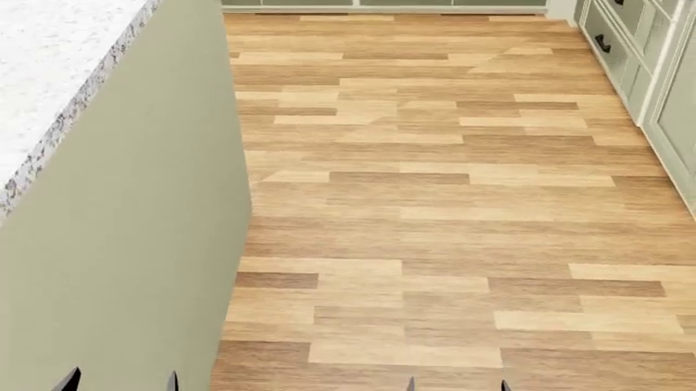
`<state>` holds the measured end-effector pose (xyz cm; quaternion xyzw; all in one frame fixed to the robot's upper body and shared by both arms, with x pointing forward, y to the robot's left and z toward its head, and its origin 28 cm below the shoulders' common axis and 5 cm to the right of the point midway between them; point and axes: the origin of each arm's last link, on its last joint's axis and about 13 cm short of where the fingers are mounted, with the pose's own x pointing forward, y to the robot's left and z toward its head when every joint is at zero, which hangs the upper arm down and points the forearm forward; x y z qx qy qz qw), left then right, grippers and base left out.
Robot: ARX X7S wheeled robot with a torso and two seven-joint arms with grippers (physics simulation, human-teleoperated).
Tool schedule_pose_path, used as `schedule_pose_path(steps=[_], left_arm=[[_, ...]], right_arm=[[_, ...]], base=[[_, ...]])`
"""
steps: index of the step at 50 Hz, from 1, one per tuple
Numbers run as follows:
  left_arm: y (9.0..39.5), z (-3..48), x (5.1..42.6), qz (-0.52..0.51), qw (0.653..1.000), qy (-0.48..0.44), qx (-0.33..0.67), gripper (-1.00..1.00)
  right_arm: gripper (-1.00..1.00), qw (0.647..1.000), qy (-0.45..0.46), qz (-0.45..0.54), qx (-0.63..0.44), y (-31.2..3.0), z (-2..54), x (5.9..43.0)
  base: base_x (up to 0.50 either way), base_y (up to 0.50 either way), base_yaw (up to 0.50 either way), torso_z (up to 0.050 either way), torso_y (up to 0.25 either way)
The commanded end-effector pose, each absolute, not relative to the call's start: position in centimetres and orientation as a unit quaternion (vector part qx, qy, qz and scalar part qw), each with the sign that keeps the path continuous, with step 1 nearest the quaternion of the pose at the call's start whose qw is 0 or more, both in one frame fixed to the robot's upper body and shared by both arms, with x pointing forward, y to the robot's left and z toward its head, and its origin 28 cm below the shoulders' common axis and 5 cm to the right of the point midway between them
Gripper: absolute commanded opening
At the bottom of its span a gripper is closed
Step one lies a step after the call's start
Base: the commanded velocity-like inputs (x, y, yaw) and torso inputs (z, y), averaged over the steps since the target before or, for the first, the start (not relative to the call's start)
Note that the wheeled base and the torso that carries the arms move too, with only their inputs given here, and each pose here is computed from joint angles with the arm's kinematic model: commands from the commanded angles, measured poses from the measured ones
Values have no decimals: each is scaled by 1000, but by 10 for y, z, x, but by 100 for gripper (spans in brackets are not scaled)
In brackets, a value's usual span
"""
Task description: Place the cup inside the bowl on the dining table and move the bowl to any counter.
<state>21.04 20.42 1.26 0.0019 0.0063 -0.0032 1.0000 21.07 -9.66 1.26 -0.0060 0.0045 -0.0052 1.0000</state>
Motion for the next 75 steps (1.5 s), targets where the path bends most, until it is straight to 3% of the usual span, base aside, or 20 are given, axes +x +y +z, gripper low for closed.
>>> schedule_pose_path(steps=[1,54,75], left_arm=[[204,12,210,-3,1000,9,-2,100],[204,13,210,-3,1000,10,-1,100],[204,12,210,-6,1000,12,1,100]], right_arm=[[100,1000,4,-3,-6,-96,13,211],[100,1000,5,4,-6,-95,13,211],[100,1000,5,8,-9,-95,13,211]], base=[[-500,0,0,0,0],[-500,1,0,0,0],[-500,201,0,0,0]])
